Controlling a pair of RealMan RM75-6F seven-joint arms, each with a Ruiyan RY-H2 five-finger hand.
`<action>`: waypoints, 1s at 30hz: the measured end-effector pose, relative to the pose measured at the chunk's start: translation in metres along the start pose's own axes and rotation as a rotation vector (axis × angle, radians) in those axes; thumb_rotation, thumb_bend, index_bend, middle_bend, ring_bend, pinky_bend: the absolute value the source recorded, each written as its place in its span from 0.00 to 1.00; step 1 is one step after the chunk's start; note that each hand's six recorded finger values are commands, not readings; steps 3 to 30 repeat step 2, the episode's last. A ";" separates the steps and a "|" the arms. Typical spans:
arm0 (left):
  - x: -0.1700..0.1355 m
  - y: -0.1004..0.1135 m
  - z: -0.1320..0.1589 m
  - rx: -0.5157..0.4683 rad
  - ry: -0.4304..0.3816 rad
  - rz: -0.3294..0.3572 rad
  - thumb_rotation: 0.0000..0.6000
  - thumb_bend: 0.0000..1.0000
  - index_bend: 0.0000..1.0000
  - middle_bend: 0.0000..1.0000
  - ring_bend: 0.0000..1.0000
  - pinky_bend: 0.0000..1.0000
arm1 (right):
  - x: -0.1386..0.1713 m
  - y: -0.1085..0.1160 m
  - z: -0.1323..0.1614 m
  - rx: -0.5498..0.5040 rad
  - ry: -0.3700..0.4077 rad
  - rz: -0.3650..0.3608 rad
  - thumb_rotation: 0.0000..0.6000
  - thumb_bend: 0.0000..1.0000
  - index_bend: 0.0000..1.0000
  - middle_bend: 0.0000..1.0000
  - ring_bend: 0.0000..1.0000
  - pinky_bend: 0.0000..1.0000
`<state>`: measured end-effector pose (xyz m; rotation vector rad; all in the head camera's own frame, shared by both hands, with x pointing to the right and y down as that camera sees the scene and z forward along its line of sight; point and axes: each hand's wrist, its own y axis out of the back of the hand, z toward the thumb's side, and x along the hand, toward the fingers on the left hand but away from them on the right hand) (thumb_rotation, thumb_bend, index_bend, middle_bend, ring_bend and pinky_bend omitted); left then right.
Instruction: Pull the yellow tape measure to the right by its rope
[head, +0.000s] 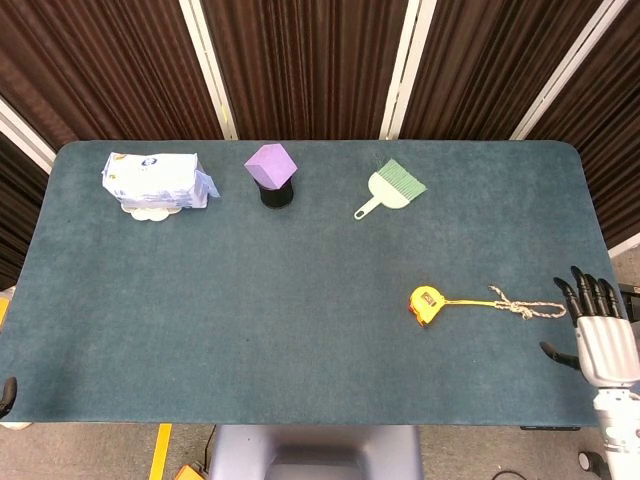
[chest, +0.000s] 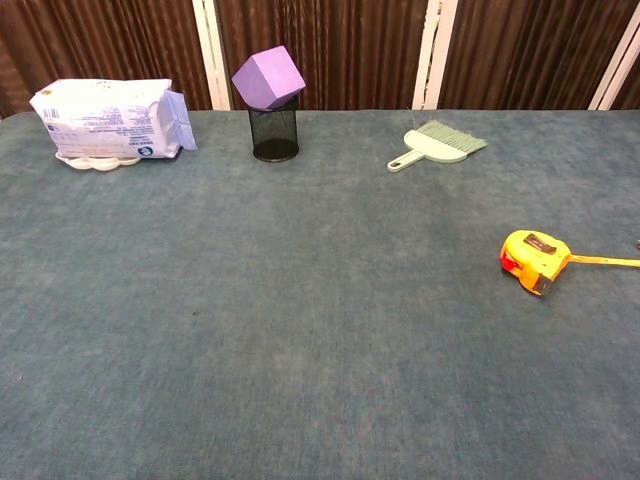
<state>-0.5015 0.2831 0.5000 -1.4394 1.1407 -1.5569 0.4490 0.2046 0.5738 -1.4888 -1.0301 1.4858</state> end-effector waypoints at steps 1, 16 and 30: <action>0.000 0.000 0.000 0.000 -0.001 0.001 1.00 0.47 0.04 0.00 0.00 0.15 | 0.000 0.000 0.001 0.000 0.003 -0.001 1.00 0.21 0.24 0.08 0.05 0.00; 0.000 0.000 0.000 0.002 -0.001 0.001 1.00 0.47 0.04 0.00 0.00 0.15 | 0.000 0.000 0.001 0.000 0.004 -0.002 1.00 0.21 0.24 0.08 0.05 0.00; 0.000 0.000 0.000 0.002 -0.001 0.001 1.00 0.47 0.04 0.00 0.00 0.15 | 0.000 0.000 0.001 0.000 0.004 -0.002 1.00 0.21 0.24 0.08 0.05 0.00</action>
